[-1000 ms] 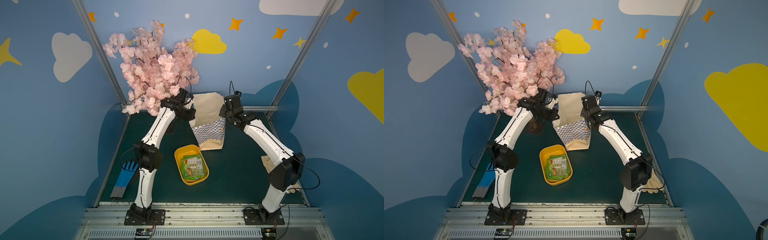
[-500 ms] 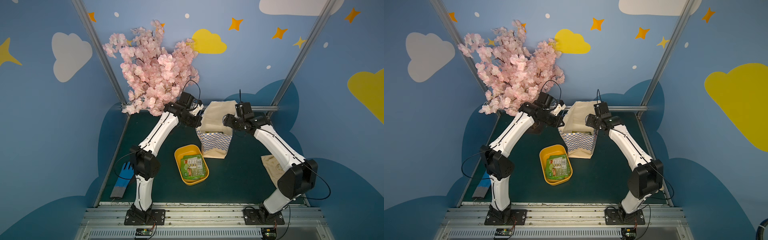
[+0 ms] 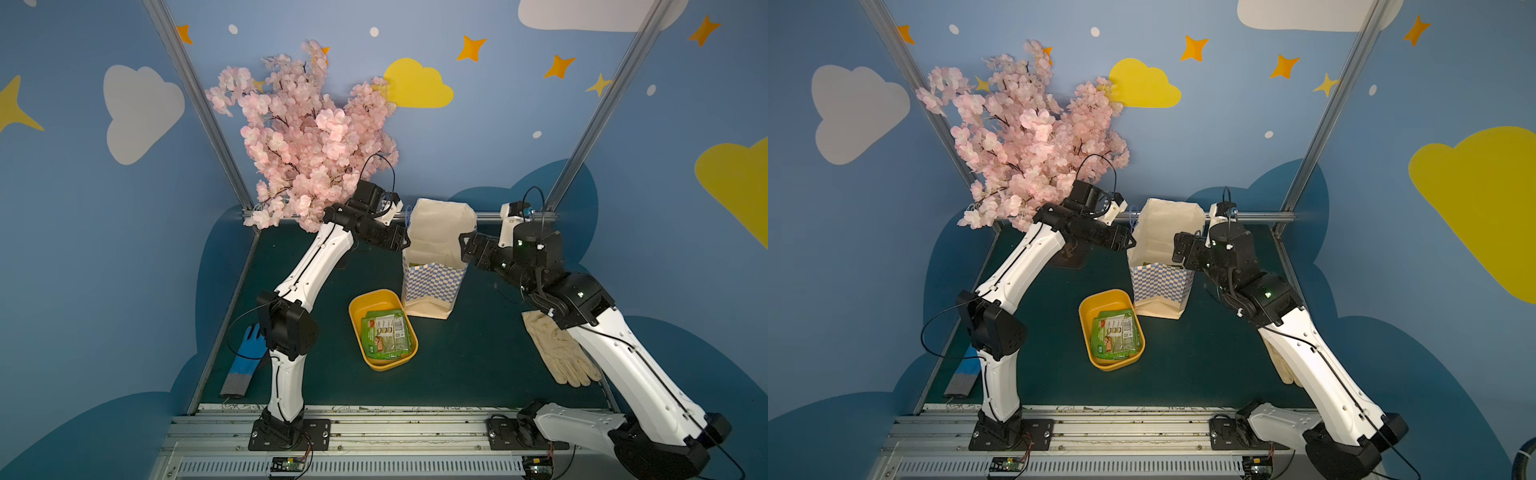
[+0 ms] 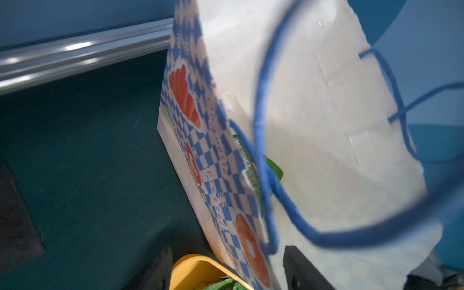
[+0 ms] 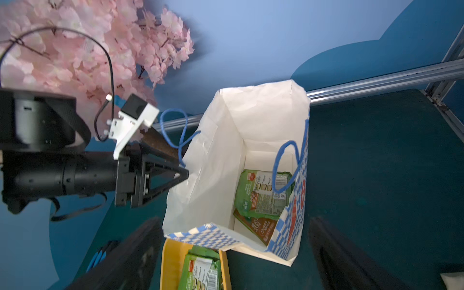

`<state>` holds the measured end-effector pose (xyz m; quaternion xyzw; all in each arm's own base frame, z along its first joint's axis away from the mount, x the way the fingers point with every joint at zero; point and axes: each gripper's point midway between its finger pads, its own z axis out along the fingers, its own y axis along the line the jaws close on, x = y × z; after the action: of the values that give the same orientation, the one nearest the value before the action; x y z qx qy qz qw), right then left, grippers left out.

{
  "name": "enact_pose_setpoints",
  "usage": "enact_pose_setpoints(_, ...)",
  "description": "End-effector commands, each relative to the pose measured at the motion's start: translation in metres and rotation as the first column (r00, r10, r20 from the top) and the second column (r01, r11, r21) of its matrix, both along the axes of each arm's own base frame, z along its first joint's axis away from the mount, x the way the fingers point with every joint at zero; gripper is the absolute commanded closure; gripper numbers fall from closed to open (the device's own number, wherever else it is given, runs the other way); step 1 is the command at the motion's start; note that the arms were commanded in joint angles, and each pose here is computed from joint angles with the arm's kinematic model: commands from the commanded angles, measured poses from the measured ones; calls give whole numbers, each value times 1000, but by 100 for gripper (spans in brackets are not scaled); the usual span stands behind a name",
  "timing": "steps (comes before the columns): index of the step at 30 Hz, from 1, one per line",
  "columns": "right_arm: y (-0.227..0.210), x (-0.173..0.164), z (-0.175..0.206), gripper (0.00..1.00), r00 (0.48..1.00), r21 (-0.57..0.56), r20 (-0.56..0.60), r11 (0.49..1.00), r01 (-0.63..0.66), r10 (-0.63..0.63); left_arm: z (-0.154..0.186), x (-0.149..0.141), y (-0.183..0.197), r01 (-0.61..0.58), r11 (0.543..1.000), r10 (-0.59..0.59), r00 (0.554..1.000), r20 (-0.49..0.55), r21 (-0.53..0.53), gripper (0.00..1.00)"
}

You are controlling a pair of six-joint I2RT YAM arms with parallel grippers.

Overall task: Place the condiment packets inside the bag
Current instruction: Adjust the paper bag at the center of the board, then pick up the condiment packet from the storage box.

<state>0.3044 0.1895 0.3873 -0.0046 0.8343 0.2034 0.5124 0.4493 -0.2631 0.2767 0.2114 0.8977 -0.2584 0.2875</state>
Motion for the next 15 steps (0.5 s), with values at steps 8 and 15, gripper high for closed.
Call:
enact_pose_setpoints(8, 90, -83, -75, 9, 957, -239, -92, 927, -290, 276, 63, -90, 54, 122, 986, -107, 986, 128, -113, 0)
enact_pose_setpoints(15, 150, -110, -158, 10, 889, -244, -257, 864, -440, 380, 39, -153, 117, 128, 975, -104, 986, 132, -184, 0)
